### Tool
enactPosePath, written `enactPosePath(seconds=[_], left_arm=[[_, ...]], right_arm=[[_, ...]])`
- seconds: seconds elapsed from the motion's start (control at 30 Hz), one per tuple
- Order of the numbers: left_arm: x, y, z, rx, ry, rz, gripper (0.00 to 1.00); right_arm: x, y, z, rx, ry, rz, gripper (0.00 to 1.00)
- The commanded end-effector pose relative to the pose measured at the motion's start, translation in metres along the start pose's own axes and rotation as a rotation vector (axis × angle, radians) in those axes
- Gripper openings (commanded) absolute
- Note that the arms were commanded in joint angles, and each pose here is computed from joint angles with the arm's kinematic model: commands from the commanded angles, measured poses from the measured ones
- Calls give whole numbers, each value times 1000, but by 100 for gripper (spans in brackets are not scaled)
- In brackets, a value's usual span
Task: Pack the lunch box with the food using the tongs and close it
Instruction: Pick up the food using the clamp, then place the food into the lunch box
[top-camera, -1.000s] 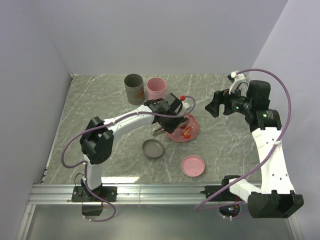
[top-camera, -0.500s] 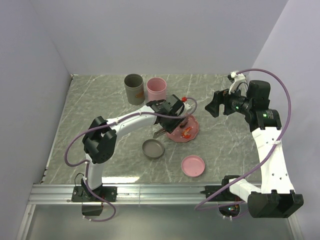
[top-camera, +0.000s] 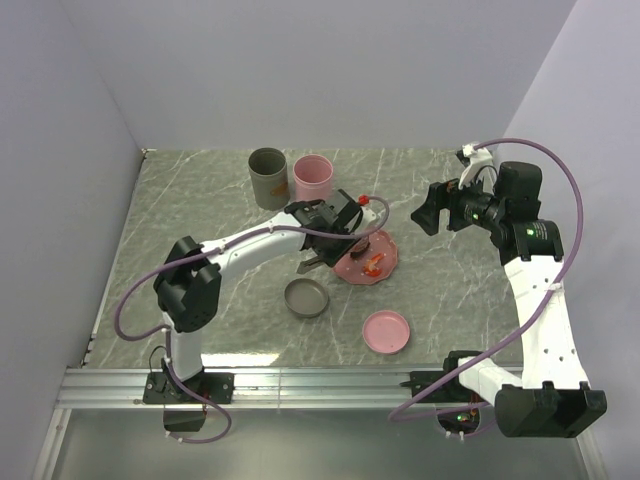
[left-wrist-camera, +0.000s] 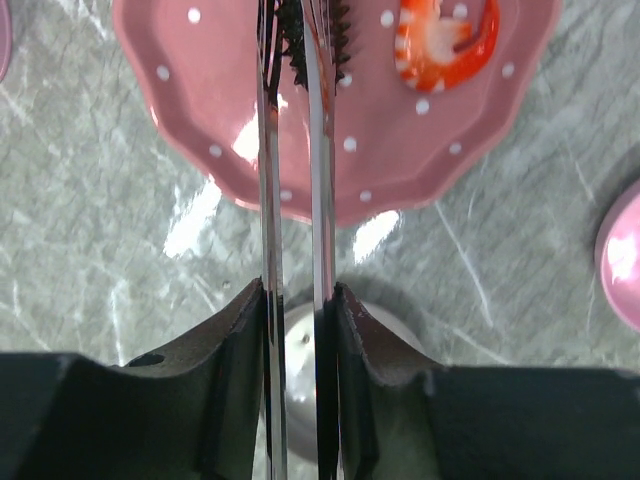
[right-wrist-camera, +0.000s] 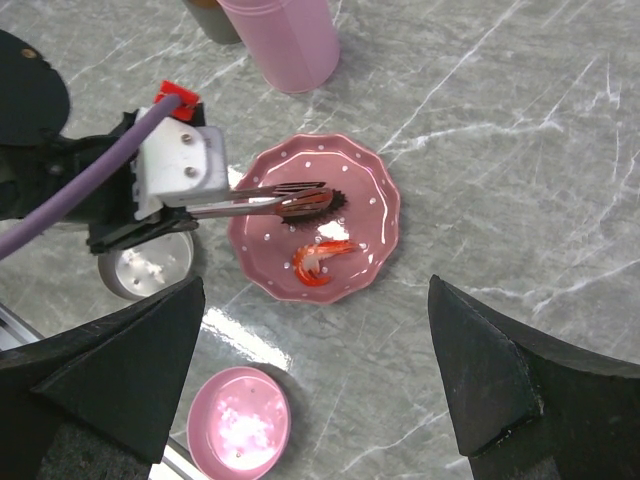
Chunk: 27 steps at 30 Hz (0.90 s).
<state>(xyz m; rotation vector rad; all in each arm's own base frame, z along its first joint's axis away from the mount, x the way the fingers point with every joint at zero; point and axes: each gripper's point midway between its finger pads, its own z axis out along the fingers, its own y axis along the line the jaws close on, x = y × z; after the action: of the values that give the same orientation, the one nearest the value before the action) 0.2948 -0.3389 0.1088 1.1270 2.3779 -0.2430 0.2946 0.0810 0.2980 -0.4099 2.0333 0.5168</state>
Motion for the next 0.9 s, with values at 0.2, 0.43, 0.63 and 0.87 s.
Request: enactPosePath(seconds=[0.2,0.43,0.63,0.87], left_arm=[[-18,9,-48,-12,-109,17,24],[-25,14,-72,4,-156,25,24],[-38,31,-103,-2,-227,11,24],[-50,77,-158,-44,-347,-75,25]], right_arm=[[-13,3,-9,0,-55,-20,99],[-13,3,-9,1,-57,-20,99],[-14,2,-9,3,-56,-19,99],[-14,3,-9,2,-56,-20,99]])
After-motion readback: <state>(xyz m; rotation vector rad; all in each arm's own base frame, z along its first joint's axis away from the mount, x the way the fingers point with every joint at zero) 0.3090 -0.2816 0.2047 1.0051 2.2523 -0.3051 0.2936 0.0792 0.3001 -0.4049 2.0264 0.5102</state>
